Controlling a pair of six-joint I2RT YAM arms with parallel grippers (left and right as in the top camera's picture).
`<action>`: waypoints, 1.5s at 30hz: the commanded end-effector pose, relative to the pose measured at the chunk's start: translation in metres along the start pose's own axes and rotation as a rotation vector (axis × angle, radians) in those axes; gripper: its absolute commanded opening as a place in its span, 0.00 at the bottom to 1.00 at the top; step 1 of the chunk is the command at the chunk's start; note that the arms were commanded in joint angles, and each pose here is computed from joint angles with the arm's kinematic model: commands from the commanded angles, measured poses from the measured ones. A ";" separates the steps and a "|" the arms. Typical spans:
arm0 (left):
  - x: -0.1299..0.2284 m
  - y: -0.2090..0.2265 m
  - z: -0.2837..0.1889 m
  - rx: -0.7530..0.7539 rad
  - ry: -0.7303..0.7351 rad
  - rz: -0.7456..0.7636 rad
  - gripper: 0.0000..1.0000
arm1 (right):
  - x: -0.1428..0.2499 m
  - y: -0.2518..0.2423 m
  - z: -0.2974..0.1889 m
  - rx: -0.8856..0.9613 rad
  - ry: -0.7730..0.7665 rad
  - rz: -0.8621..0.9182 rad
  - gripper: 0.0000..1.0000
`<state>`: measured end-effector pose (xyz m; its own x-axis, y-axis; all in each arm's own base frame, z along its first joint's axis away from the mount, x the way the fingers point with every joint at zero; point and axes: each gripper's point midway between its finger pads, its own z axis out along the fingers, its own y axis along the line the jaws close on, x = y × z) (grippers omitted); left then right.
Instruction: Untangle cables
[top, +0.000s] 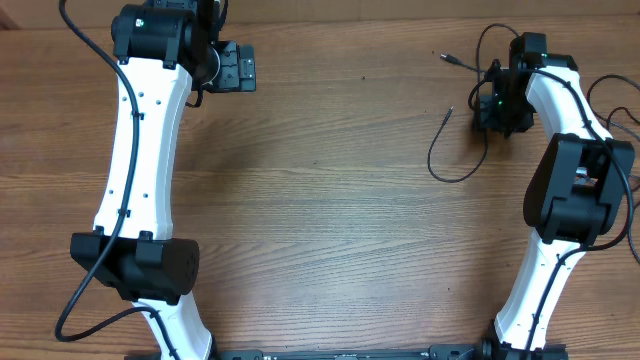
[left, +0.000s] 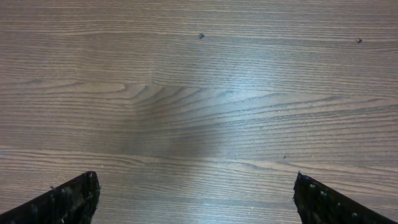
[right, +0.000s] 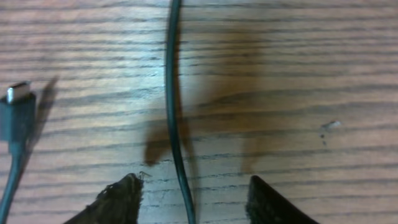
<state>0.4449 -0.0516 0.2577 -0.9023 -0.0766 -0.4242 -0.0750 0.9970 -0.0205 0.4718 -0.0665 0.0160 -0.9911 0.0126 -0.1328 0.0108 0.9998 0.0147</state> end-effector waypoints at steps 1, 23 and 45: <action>0.000 -0.005 0.002 0.011 0.005 0.000 1.00 | -0.001 -0.006 -0.003 0.022 -0.008 0.001 0.47; 0.000 -0.005 0.002 0.011 0.005 0.000 1.00 | -0.022 -0.011 -0.022 0.095 -0.067 -0.013 0.04; 0.000 -0.005 0.002 0.011 0.005 0.000 0.99 | -0.092 0.004 -0.123 -0.036 -0.363 -0.129 0.70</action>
<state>0.4449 -0.0516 0.2577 -0.9023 -0.0766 -0.4242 -0.0750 0.9970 -0.0205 0.5423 -0.0814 0.1348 -0.9001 -0.0487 -0.4330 -0.0386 0.9987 -0.0321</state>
